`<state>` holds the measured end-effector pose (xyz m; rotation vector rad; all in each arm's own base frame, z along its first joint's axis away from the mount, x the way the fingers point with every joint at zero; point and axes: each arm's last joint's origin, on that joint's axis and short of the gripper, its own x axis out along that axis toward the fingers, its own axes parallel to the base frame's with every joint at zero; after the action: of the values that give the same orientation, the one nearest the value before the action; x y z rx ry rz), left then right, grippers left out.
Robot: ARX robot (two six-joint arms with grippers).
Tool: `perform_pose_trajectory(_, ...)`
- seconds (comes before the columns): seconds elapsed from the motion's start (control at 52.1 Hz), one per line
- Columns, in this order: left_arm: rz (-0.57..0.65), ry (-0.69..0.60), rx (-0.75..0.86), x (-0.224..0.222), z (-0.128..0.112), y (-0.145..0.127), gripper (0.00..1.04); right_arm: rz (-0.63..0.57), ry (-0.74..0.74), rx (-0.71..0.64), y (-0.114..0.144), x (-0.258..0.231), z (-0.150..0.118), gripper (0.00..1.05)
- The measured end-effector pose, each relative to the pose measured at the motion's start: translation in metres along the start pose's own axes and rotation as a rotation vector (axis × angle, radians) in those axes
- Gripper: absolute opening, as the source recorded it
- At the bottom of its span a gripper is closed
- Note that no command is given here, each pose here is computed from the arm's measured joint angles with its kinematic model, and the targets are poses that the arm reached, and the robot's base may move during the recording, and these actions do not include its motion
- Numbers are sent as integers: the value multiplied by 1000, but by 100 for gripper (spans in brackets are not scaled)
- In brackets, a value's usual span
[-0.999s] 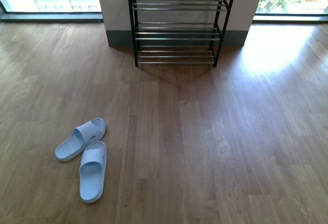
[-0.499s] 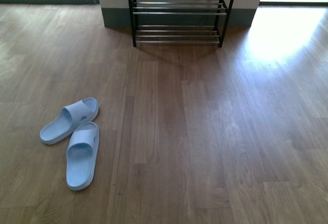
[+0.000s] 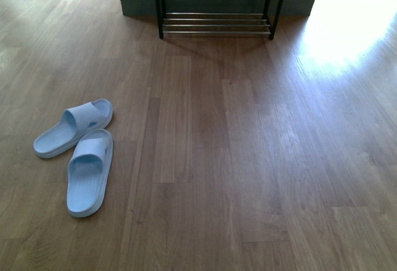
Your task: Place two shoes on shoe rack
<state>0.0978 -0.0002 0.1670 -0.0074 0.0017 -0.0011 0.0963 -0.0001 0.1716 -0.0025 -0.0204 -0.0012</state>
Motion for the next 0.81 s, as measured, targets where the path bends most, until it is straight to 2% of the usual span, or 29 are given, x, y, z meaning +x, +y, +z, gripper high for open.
perform_pose_trajectory(0.807,2,0,0,0,0,0,95,3,0,0,0,0,0,95)
